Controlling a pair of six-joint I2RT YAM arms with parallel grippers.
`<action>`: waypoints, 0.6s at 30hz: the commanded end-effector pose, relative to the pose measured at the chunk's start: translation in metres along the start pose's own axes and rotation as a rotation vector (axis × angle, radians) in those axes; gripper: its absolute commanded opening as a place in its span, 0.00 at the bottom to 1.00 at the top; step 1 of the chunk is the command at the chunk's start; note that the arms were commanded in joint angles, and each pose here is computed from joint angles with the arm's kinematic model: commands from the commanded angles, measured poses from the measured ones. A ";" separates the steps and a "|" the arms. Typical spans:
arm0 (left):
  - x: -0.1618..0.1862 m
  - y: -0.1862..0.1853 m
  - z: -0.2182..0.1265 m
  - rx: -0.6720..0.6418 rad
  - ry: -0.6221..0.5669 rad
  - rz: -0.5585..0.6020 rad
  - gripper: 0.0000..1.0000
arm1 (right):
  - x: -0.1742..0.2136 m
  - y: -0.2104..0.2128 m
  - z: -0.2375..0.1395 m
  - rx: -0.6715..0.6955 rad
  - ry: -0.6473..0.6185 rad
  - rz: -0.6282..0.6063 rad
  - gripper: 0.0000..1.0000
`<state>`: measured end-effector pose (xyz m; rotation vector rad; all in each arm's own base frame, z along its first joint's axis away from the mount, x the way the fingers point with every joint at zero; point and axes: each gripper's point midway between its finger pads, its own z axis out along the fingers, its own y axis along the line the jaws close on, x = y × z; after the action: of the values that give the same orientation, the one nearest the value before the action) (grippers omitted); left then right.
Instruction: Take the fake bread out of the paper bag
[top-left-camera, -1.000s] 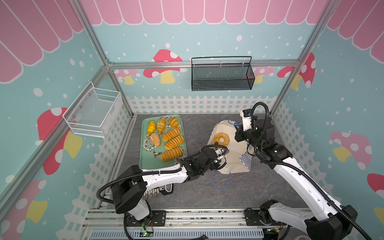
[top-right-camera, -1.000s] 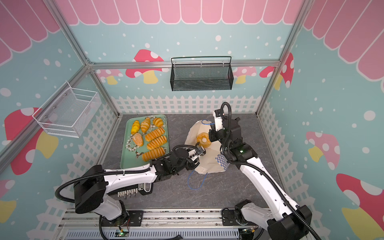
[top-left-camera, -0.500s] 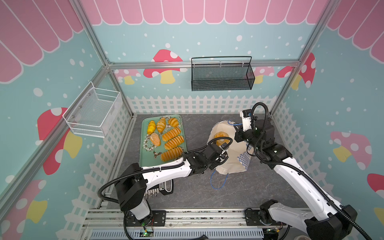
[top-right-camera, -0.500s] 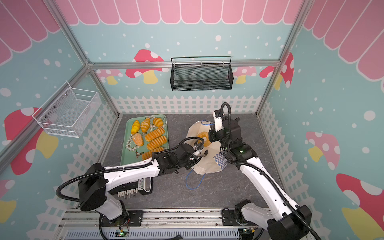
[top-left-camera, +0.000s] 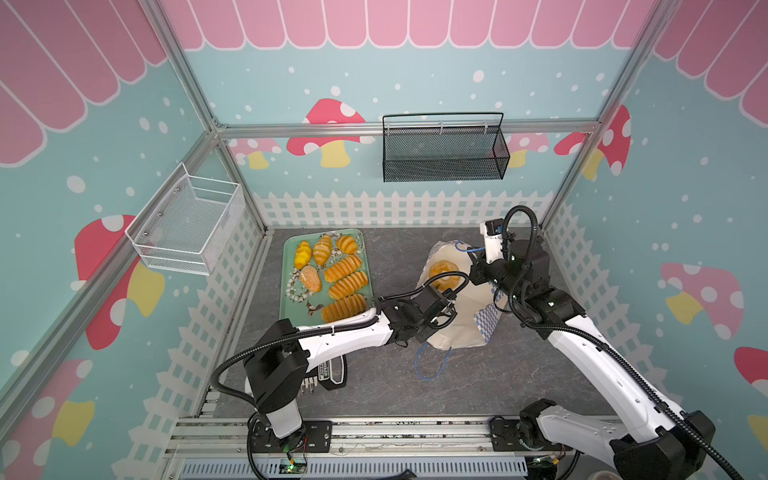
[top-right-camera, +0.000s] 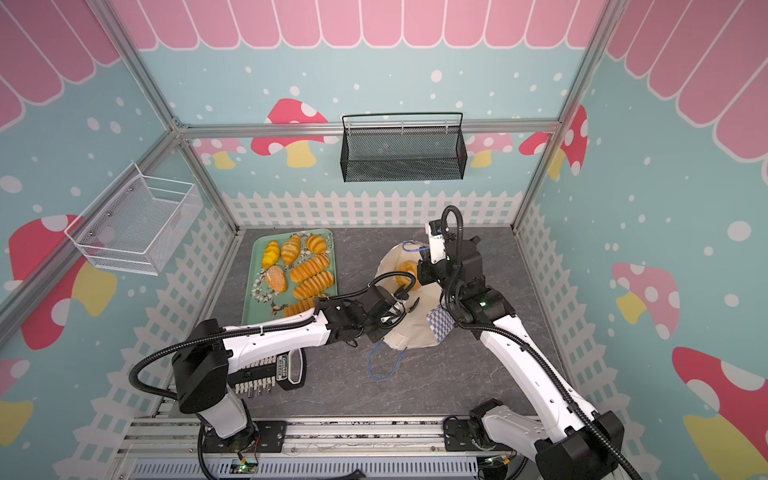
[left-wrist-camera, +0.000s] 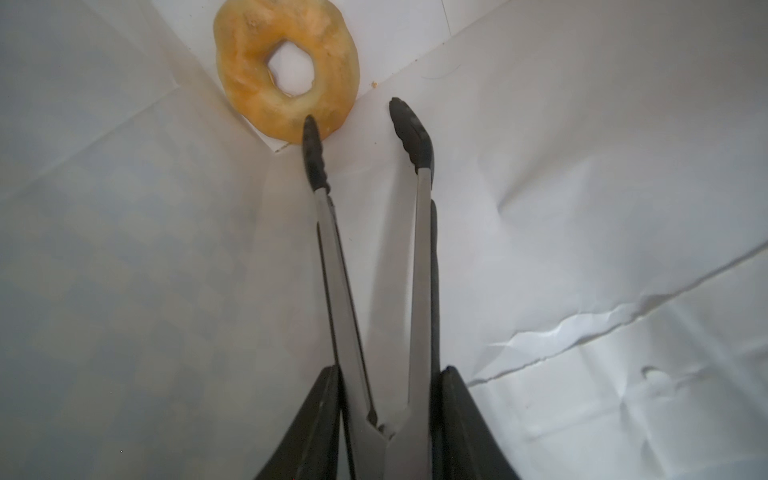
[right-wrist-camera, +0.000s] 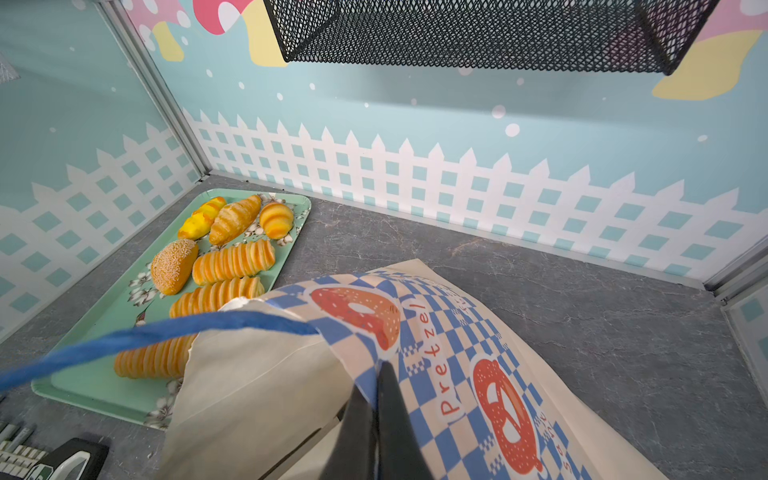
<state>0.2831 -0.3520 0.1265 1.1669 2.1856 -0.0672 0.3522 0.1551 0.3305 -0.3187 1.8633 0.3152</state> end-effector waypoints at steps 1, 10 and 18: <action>-0.011 0.000 -0.006 0.029 -0.017 -0.006 0.25 | -0.005 0.000 -0.004 -0.005 -0.029 0.008 0.00; -0.023 0.010 -0.024 -0.008 -0.099 0.008 0.29 | -0.003 0.000 -0.002 -0.003 -0.022 0.010 0.00; -0.035 0.017 -0.044 -0.019 -0.201 0.024 0.24 | -0.004 0.000 -0.002 -0.005 -0.023 0.011 0.00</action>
<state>0.2811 -0.3483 0.1590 1.1590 2.0833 -0.1106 0.3522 0.1551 0.3302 -0.3188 1.8641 0.3150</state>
